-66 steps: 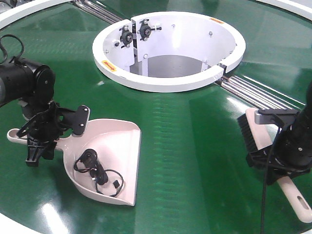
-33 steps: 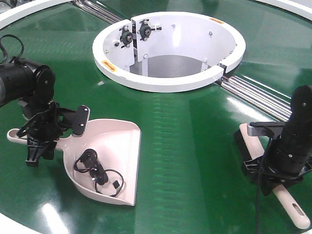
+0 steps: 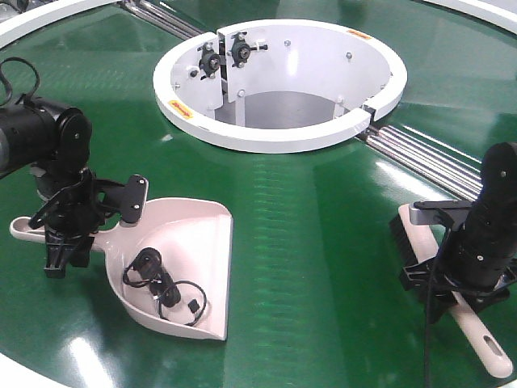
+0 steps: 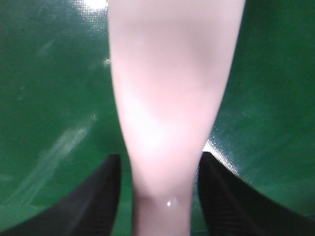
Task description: Clean and inspect green conveyor with broom and dustpan
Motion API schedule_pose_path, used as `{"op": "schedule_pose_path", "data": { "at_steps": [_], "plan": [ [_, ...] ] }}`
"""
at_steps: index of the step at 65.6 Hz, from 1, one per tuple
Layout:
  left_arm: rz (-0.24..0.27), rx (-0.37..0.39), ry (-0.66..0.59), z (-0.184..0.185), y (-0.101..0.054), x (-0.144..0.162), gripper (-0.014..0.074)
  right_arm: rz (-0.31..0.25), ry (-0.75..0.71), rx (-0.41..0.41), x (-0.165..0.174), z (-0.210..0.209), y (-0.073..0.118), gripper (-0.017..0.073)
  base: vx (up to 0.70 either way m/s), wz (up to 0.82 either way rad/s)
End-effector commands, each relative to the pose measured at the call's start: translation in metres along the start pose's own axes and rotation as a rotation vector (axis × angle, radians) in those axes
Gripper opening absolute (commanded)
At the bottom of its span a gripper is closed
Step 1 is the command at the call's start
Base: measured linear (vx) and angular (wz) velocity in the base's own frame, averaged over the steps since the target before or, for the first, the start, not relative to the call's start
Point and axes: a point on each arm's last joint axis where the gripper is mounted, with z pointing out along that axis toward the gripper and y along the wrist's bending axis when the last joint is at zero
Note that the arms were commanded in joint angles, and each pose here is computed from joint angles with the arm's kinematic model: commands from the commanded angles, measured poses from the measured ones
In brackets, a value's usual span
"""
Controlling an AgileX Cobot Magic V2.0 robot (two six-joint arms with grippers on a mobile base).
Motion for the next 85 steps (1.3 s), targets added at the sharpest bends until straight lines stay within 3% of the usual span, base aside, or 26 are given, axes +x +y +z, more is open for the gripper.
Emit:
{"op": "schedule_pose_path", "data": {
  "at_steps": [1, 19, 31, 48, 63, 77, 85],
  "plan": [
    [-0.036, -0.067, -0.021, -0.024, 0.0, 0.003, 0.0202, -0.002, -0.062, 0.005, -0.002, -0.015, -0.001, 0.0442, 0.0, 0.0],
    [-0.095, -0.086, -0.029, -0.025, 0.001, 0.002, 0.0467, 0.007, -0.101, 0.006, -0.001, -0.021, 0.0, 0.0486, 0.0, 0.0],
    [-0.141, -0.089, -0.032, -0.025, 0.002, 0.002, 0.0592, 0.006, -0.13, 0.007, 0.002, -0.03, 0.0, 0.0486, 0.0, 0.0],
    [-0.166, -0.131, -0.082, -0.047, -0.006, 0.004, 0.0608, -0.007, -0.227, 0.026, 0.013, -0.055, 0.003, 0.0486, 0.0, 0.0],
    [-0.208, -0.212, -0.205, -0.094, -0.028, 0.008, 0.0596, -0.004, -0.437, 0.056, 0.026, -0.103, 0.004, 0.0486, 0.0, 0.0],
    [-0.379, -0.33, -0.306, -0.142, -0.056, 0.02, 0.0585, -0.009, -0.703, 0.079, 0.04, -0.171, 0.007, 0.0486, 0.0, 0.0],
    [-0.471, -0.455, -0.392, -0.172, -0.071, 0.028, 0.0585, -0.012, -0.851, 0.074, 0.049, -0.204, 0.01, 0.0486, 0.0, 0.0]
  ]
}}
